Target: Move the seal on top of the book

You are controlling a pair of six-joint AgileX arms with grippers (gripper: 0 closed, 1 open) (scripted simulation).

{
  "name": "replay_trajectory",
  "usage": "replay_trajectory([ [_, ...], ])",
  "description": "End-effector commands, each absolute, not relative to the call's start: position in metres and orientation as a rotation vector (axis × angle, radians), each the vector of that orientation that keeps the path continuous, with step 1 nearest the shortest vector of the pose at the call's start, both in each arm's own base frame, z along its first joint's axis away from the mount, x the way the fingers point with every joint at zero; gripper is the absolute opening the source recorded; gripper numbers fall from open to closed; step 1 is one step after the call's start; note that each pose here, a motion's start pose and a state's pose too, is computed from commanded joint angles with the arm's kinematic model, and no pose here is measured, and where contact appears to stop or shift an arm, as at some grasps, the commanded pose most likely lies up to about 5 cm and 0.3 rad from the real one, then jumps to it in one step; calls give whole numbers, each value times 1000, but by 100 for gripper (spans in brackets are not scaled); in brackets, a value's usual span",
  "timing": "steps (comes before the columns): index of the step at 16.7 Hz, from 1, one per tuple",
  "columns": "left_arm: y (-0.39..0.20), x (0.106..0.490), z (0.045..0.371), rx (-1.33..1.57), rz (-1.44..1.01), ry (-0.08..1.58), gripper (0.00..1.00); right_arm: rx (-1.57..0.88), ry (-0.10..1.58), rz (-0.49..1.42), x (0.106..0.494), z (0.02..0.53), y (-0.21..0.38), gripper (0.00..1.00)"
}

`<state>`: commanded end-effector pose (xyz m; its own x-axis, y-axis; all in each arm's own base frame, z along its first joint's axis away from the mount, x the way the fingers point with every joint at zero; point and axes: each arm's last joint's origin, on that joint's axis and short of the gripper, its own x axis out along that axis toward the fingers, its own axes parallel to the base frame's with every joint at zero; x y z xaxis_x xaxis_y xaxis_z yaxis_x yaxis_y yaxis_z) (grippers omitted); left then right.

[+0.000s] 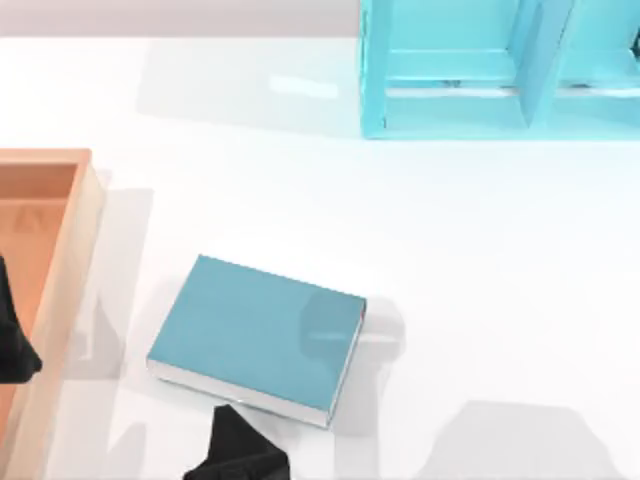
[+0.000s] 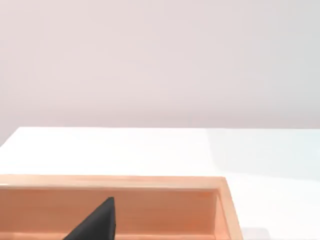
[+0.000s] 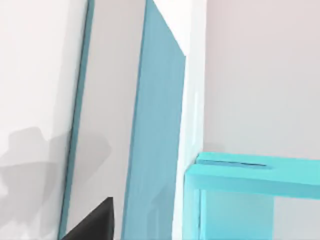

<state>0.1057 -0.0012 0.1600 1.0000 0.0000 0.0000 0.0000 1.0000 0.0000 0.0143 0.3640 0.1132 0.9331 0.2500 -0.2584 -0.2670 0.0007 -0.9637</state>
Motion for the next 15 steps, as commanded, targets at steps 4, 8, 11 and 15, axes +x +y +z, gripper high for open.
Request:
replay_trajectory([
  [4, -1, 106, 160, 0, 0, 0, 100, -1521, 17, 405, 15, 112, 364, 100],
  [8, -1, 106, 160, 0, 0, 0, 100, -1492, 70, 427, 33, 116, 349, 100],
  [11, -1, 106, 160, 0, 0, 0, 100, -1397, 192, 470, 70, 127, 309, 100],
  [15, -1, 106, 160, 0, 0, 0, 100, -1106, 376, 485, 121, 149, 221, 100],
])
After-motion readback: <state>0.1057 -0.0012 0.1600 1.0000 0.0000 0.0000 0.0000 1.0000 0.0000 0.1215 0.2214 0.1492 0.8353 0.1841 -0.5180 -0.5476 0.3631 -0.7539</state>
